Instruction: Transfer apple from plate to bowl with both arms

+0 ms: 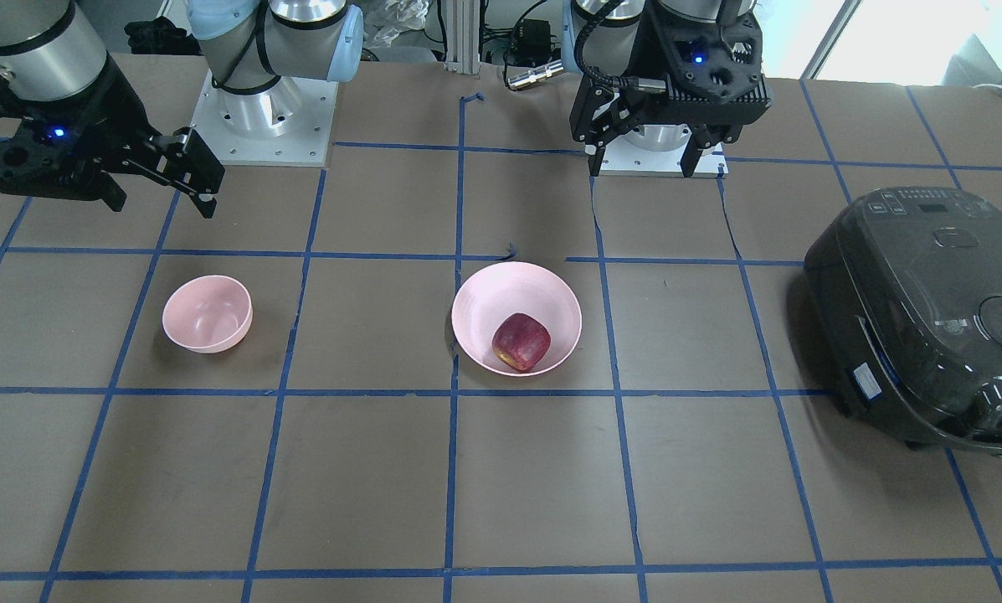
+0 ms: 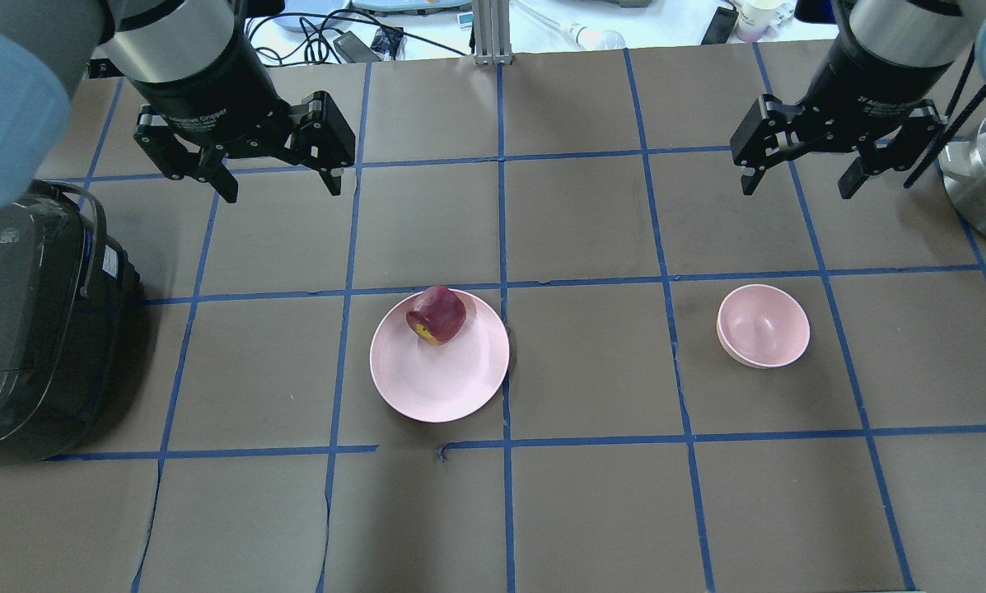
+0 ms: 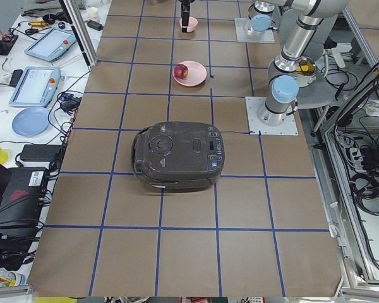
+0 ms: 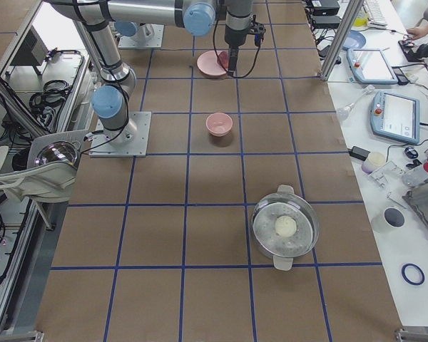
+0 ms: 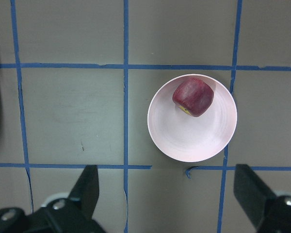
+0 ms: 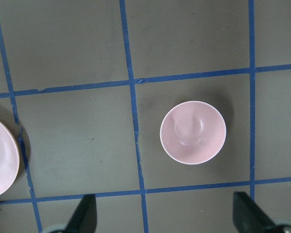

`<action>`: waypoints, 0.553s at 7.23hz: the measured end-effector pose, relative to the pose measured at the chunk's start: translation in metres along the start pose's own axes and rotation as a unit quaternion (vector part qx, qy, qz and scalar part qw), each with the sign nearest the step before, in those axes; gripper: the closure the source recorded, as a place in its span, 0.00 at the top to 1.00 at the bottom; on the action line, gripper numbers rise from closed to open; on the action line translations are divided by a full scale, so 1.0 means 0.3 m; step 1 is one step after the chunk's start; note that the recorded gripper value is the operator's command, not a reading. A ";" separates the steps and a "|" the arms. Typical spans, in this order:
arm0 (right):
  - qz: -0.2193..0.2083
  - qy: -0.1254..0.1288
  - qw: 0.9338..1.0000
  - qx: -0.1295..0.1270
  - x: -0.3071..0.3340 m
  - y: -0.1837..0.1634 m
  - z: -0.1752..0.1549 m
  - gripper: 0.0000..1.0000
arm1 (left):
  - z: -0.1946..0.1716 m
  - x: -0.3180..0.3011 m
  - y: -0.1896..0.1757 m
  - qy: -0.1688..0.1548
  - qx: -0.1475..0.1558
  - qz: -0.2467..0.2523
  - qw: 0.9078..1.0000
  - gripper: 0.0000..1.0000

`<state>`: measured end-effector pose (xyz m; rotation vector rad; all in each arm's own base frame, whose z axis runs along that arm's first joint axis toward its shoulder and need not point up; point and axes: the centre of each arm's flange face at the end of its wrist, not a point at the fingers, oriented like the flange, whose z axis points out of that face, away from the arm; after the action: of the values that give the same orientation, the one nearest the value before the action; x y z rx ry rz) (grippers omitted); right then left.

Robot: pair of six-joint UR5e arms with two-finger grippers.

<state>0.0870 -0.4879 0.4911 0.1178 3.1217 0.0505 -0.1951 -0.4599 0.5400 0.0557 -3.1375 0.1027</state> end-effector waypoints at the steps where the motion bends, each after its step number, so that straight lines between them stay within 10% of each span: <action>1: -0.007 0.001 1.000 0.003 -0.047 0.017 -0.005 1.00 | 0.000 -0.001 0.000 0.000 0.000 0.000 1.000 1.00; 4: -0.013 0.002 1.000 0.009 -0.156 0.054 -0.010 1.00 | 0.001 -0.001 0.002 -0.001 -0.001 -0.001 1.000 1.00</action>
<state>0.1348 -0.4754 0.4955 0.0776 3.1283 0.0211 -0.1949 -0.4594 0.5397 0.0577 -3.1392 0.1006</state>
